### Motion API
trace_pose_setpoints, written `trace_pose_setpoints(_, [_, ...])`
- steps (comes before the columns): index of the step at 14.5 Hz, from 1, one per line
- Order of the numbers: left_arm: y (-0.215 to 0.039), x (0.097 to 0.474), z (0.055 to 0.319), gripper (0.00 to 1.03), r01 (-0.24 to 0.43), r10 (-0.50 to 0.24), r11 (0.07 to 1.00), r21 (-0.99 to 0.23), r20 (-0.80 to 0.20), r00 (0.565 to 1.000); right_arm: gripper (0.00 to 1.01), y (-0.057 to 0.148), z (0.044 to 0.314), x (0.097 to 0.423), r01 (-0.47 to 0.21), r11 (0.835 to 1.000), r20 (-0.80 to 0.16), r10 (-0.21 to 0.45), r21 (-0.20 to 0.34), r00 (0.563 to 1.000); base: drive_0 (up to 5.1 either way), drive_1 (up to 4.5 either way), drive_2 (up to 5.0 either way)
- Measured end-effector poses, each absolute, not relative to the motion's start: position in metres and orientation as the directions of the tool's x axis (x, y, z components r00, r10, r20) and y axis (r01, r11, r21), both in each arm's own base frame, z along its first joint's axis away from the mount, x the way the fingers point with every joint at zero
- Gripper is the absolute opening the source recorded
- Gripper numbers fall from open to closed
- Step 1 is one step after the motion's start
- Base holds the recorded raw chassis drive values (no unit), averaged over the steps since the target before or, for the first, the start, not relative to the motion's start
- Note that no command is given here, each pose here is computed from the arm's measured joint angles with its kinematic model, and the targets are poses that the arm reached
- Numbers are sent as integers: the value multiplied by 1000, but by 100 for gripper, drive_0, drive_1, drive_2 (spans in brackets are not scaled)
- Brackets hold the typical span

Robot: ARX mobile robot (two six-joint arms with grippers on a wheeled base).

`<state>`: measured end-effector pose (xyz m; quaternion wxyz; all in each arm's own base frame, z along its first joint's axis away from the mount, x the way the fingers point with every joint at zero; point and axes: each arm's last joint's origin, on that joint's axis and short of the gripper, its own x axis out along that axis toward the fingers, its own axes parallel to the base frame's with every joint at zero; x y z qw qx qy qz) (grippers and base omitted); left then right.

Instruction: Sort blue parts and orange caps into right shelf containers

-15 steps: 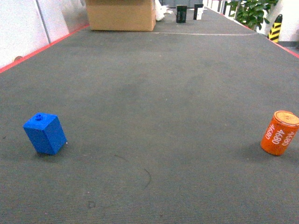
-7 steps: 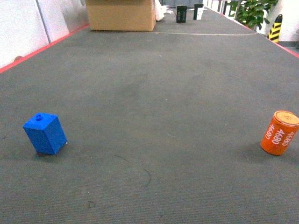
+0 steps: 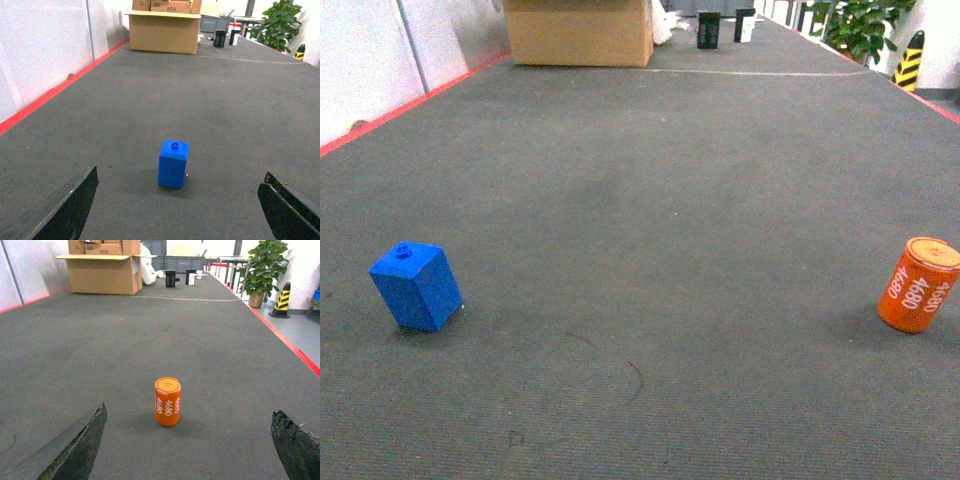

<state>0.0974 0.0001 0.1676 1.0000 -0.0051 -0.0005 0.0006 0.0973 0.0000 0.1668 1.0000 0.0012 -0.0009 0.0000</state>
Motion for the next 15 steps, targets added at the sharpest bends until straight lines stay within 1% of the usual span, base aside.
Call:
trace_pose_setpoints(14, [0, 97, 168, 98, -1, 1, 1000, -10, 1, 1000, 98, 0, 167, 97, 0, 1000, 2, 0, 2, 1000, 0, 0, 0])
trace_pose_setpoints(15, [-2, 100, 173, 98, -118, 120, 992, -41, 45, 992, 98, 0, 167, 97, -1, 1000, 1, 1, 2, 1000, 0, 0, 0])
